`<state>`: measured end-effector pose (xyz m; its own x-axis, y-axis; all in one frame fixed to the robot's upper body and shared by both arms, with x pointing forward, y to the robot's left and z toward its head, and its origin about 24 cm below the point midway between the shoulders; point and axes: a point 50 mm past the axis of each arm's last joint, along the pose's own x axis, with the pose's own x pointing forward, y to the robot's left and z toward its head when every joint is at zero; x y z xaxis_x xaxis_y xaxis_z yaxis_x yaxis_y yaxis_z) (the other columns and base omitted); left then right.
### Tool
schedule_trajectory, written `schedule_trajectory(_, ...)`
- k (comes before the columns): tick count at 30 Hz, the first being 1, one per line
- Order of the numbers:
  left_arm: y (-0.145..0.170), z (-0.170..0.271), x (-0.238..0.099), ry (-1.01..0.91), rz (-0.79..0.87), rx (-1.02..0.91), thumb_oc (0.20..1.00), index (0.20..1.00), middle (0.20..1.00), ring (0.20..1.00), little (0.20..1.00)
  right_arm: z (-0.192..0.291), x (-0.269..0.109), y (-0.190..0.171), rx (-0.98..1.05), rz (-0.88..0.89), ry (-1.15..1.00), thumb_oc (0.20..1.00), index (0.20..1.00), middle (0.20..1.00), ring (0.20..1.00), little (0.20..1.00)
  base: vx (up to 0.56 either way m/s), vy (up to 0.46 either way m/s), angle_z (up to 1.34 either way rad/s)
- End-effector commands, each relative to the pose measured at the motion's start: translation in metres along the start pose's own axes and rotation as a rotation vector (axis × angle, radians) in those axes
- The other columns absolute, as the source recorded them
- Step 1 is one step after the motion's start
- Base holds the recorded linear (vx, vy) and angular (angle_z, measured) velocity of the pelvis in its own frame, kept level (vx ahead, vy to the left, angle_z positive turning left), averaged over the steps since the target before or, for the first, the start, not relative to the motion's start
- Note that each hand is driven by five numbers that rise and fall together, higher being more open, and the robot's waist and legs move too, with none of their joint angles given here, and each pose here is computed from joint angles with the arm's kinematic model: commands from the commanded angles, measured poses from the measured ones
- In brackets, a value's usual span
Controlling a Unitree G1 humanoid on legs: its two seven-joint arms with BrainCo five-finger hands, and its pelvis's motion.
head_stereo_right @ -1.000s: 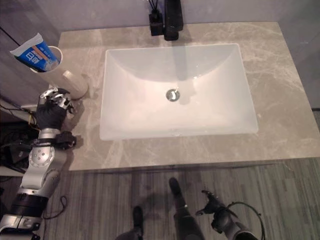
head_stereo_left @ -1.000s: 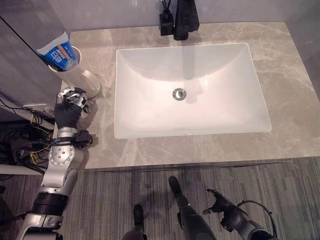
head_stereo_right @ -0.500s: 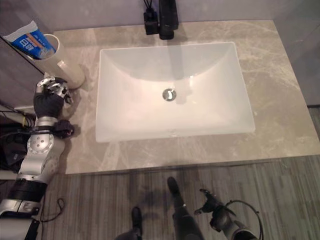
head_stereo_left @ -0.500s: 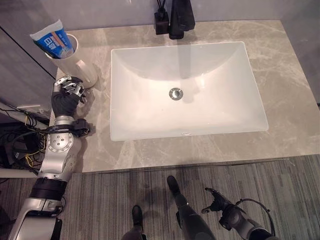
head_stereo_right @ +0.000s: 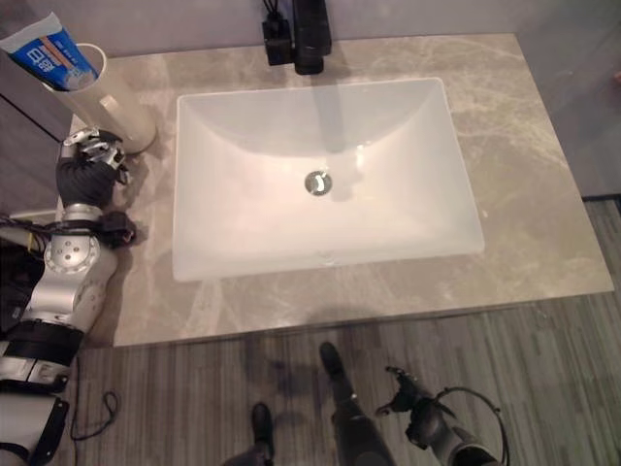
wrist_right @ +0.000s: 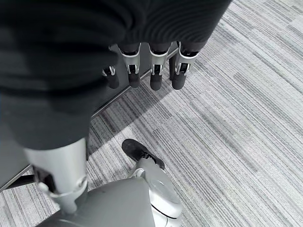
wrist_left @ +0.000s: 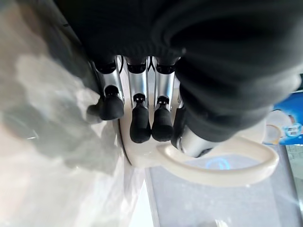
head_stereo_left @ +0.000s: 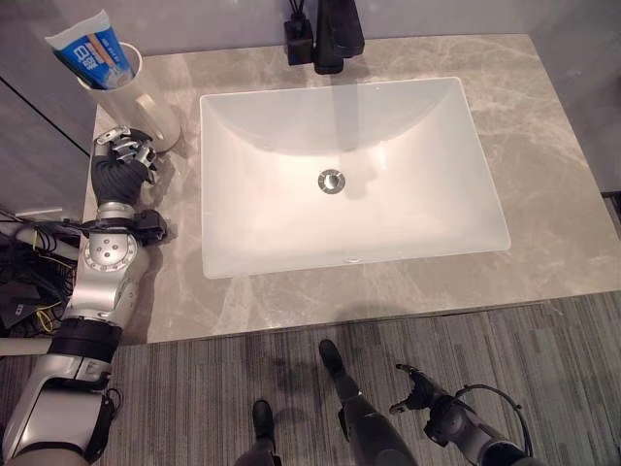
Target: Put brush and paste in cup on sink, flatten towel.
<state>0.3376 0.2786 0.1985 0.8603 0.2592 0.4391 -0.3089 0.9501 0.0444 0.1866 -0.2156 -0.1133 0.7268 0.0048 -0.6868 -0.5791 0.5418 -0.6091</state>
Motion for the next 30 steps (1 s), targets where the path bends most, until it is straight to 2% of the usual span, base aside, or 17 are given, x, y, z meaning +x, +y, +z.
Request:
schedule_trajectory(1, 0.0, -0.003, 0.002, 0.018, -0.026, 0.078, 0.2, 0.2, 0.2, 0.2, 0.2, -0.007, -0.006, 0.01, 0.002, 0.028, 0.004, 1.0, 1.0, 1.0, 1.0, 1.0, 0.0, 0.0, 0.0)
schedule_trajectory(17, 0.006, -0.011, 0.009, 0.064, 0.042, 0.104, 0.2, 0.2, 0.2, 0.2, 0.2, -0.013, -0.011, 0.024, -0.008, 0.073, 0.016, 1.0, 1.0, 1.0, 1.0, 1.0, 0.02, 0.0, -0.04)
schedule_trajectory(30, -0.004, -0.007, 0.014, 0.046, 0.035, 0.094, 0.2, 0.2, 0.2, 0.2, 0.2, -0.013, -0.012, 0.024, 0.003, 0.066, 0.016, 1.0, 1.0, 1.0, 1.0, 1.0, 0.0, 0.0, 0.0)
